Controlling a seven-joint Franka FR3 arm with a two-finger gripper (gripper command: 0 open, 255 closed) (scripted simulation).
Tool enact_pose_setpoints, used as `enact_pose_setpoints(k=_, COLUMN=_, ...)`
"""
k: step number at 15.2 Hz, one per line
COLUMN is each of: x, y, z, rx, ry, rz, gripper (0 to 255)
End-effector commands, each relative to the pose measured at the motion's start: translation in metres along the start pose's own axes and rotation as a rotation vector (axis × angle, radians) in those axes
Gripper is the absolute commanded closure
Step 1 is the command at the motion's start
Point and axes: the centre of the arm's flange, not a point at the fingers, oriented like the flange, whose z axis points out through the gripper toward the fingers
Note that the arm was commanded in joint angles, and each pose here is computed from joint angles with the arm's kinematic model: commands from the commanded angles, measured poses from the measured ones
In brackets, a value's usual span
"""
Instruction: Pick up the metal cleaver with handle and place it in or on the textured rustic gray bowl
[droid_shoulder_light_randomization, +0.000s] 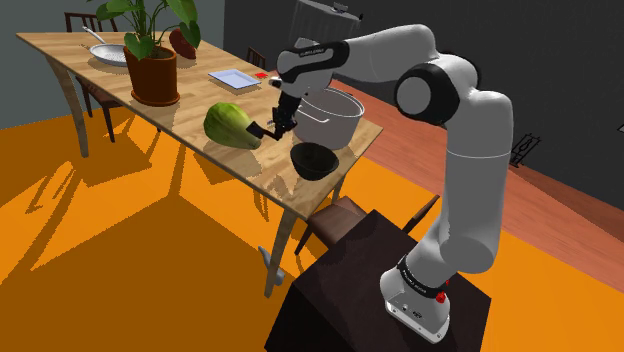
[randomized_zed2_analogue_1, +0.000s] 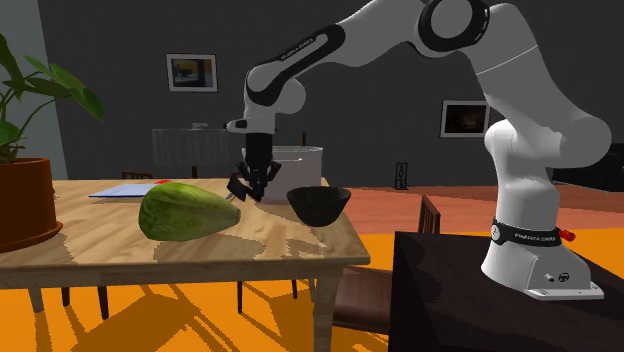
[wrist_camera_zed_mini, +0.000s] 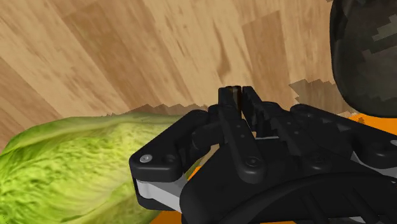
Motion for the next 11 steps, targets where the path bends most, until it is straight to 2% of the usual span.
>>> enact_pose_setpoints(k=1, x=0.002, y=0.000, z=-0.010, rx=0.000, ry=0.000, rz=0.000, gripper=255)
enact_pose_setpoints(k=11, x=0.011, y=-0.002, z=-0.062, rx=0.000, ry=0.000, rz=0.000, gripper=255)
